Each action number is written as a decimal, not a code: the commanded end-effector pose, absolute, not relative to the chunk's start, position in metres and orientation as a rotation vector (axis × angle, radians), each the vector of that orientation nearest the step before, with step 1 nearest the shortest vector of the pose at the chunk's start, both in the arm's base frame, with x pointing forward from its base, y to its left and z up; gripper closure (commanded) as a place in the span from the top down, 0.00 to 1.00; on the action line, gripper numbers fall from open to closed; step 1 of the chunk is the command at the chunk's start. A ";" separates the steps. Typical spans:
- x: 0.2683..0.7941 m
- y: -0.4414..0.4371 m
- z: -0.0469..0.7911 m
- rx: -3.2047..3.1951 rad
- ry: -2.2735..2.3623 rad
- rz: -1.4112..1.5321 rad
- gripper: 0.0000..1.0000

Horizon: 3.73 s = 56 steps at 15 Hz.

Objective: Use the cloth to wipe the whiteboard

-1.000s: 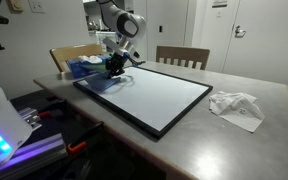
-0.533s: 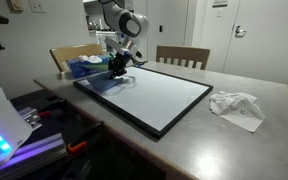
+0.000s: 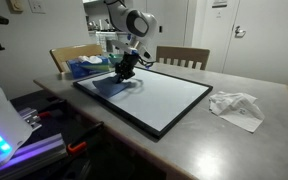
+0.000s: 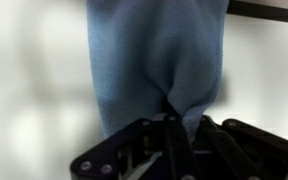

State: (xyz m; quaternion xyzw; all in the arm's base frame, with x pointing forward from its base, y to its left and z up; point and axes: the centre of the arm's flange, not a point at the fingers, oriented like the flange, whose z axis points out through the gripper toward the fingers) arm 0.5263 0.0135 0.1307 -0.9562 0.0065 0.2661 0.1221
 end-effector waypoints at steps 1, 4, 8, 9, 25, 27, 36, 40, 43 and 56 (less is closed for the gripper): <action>0.520 -0.023 0.106 -2.828 0.016 0.826 0.02; 0.519 -0.048 0.103 -2.838 0.042 0.819 0.02; 0.517 -0.077 0.106 -2.789 0.154 0.834 0.02; 0.519 -0.056 0.130 -2.799 0.118 0.808 0.02; 0.507 -0.121 0.112 -2.824 0.082 0.787 0.02; 0.505 -0.135 0.110 -2.817 0.064 0.781 0.02; 0.489 -0.218 0.101 -2.766 0.203 0.806 0.02; 0.480 -0.253 0.099 -2.735 0.297 0.825 0.02; 0.480 -0.274 0.100 -2.738 0.420 0.812 0.02; 0.517 -0.269 0.101 -2.933 0.442 1.039 0.02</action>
